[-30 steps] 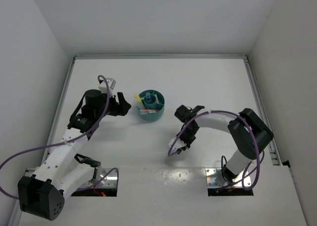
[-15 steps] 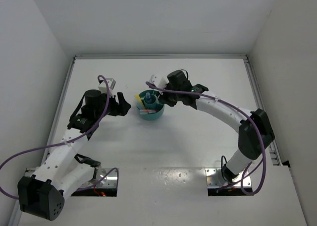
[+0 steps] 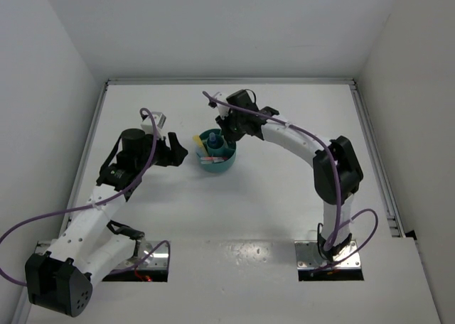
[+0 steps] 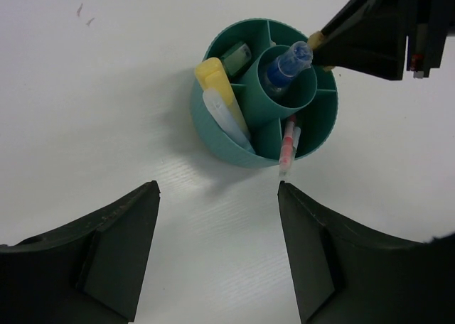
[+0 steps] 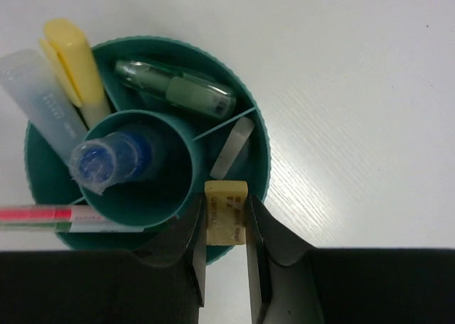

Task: Sort the stationery into containers
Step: Place the stationery in the storage box, then reset both arms

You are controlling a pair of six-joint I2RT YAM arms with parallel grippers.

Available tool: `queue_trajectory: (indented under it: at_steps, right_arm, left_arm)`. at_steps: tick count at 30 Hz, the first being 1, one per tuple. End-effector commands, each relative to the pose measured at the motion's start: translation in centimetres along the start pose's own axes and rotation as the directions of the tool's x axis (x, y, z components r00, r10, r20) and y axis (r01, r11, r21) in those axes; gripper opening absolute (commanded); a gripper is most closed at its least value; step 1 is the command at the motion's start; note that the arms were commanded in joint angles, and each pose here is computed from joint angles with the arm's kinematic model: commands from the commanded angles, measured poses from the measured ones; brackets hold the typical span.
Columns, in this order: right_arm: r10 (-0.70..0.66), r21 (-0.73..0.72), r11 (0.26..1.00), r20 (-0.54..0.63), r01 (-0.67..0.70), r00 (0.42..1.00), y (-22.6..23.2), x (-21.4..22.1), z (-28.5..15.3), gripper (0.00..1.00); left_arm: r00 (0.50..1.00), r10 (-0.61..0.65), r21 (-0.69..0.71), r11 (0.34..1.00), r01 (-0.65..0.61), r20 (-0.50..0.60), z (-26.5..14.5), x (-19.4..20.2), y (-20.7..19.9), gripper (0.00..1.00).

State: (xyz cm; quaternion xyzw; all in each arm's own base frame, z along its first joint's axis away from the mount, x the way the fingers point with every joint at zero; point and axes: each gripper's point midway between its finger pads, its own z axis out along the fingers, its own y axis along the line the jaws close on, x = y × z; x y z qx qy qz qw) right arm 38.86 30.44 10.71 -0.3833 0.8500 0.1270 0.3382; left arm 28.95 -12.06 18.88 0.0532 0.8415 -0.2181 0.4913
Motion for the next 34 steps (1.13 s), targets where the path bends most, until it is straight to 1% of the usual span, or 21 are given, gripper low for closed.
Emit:
queue_trajectory:
  at_steps: [1,2,4,5,9,12,15,17,18,19,20,21,23,24,25,26,27,28,30,32,34]
  right_arm:
    - [0.073,0.083,0.994,0.043,-0.076,0.996,-2.0,-2.0,-0.3,0.00]
    - [0.072,0.084,0.994,0.052,-0.076,0.996,-2.0,-2.4,-0.4,0.00]
    - [0.073,0.073,0.994,0.038,-0.076,0.997,-1.8,-2.1,-0.1,0.09]
    - [0.076,0.071,0.995,0.016,-0.076,0.997,-1.8,-1.6,0.6,0.21]
    - [0.085,0.063,0.994,-0.004,-0.084,0.996,-2.0,-0.9,0.8,0.50]
    - [0.082,0.039,0.996,0.021,-0.083,0.996,-1.6,-1.5,0.2,0.55]
    - [0.079,0.032,0.996,0.043,-0.081,0.996,-1.4,-2.3,-0.6,0.53]
    - [0.065,0.072,0.995,0.089,-0.071,0.994,-2.5,-3.7,-2.5,0.03]
    - [0.036,0.141,0.989,0.082,-0.048,0.996,-3.6,-2.9,-3.2,0.00]
    - [-0.019,0.261,0.965,0.166,-0.025,0.986,-5.7,-5.0,-6.2,0.00]
    - [-0.024,0.332,0.942,0.209,-0.048,0.978,-6.8,-5.4,-7.8,0.00]
    - [-0.064,0.420,0.906,0.263,-0.055,0.963,-8.1,-4.9,-8.4,0.01]
    - [-0.072,0.593,0.793,0.314,-0.137,0.947,-11.5,-3.5,-13.0,0.43]
    - [-0.060,0.625,0.760,0.343,-0.180,0.938,-12.4,-3.4,-14.4,0.59]
    - [-0.052,0.641,0.748,0.318,-0.175,0.947,-12.5,-2.6,-15.0,0.76]
    - [-0.022,0.666,0.720,0.303,-0.196,0.953,-13.2,-1.3,-15.9,0.80]
    - [0.016,0.667,0.701,0.336,-0.250,0.942,-13.1,-1.0,-17.3,0.82]
    - [0.052,0.704,0.661,0.300,-0.258,0.953,-13.4,0.6,-18.3,0.90]
    - [0.063,0.699,0.670,0.283,-0.250,0.957,-12.6,2.5,-20.0,0.91]
    - [0.033,0.715,0.662,0.269,-0.223,0.962,-12.1,5.8,-20.1,0.91]
    - [0.018,0.684,0.696,0.285,-0.217,0.958,-11.0,7.8,-21.1,0.94]
  left_arm:
    - [0.997,0.018,0.021,1.000,-0.020,0.072,-0.7,-2.6,-0.9,0.73]
    - [0.997,0.018,0.021,1.000,-0.020,0.072,-0.7,-2.6,-0.9,0.73]
    - [0.997,0.018,0.021,1.000,-0.020,0.072,-0.7,-2.6,-0.9,0.73]
    - [0.997,0.018,0.021,1.000,-0.020,0.072,-0.7,-2.6,-0.9,0.73]
    - [0.997,0.018,0.021,1.000,-0.020,0.072,-0.7,-2.6,-0.9,0.73]
    - [0.997,0.018,0.021,1.000,-0.020,0.072,-0.7,-2.6,-0.9,0.73]
    - [0.997,0.018,0.021,1.000,-0.020,0.072,-0.7,-2.6,-0.9,0.73]
    - [0.997,0.018,0.021,1.000,-0.020,0.072,-0.7,-2.6,-0.9,0.66]
    - [0.997,0.018,0.021,1.000,-0.020,0.072,-0.7,-2.6,-0.9,0.42]
    - [0.997,0.018,-0.001,1.000,-0.018,0.078,-0.7,-2.7,-0.5,0.18]
    - [0.997,0.008,-0.015,1.000,-0.007,0.082,-0.7,-2.7,-0.3,0.00]
    - [0.997,0.006,-0.030,1.000,-0.004,0.077,-0.7,-2.6,0.0,0.00]
    - [0.996,-0.016,-0.072,0.997,0.023,0.090,-0.8,-2.6,0.7,0.00]
    - [0.995,-0.016,-0.091,0.996,0.025,0.096,-0.8,-2.7,1.1,0.00]
    - [0.995,-0.026,-0.115,0.993,0.037,0.095,-0.8,-2.5,1.5,0.15]
    - [0.994,-0.025,-0.155,0.987,0.041,0.102,-1.1,-2.8,2.1,0.40]
    - [0.993,-0.038,-0.171,0.984,0.056,0.109,-1.1,-2.9,2.4,0.76]
    - [0.994,-0.040,-0.186,0.981,0.058,0.102,-1.1,-2.7,2.7,0.86]
    - [0.992,-0.046,-0.201,0.977,0.069,0.118,-1.3,-3.2,2.8,1.00]
    - [0.992,-0.046,-0.201,0.977,0.069,0.118,-1.3,-3.2,2.8,1.00]
    - [0.991,-0.055,-0.224,0.971,0.080,0.119,-1.4,-3.1,3.2,1.00]
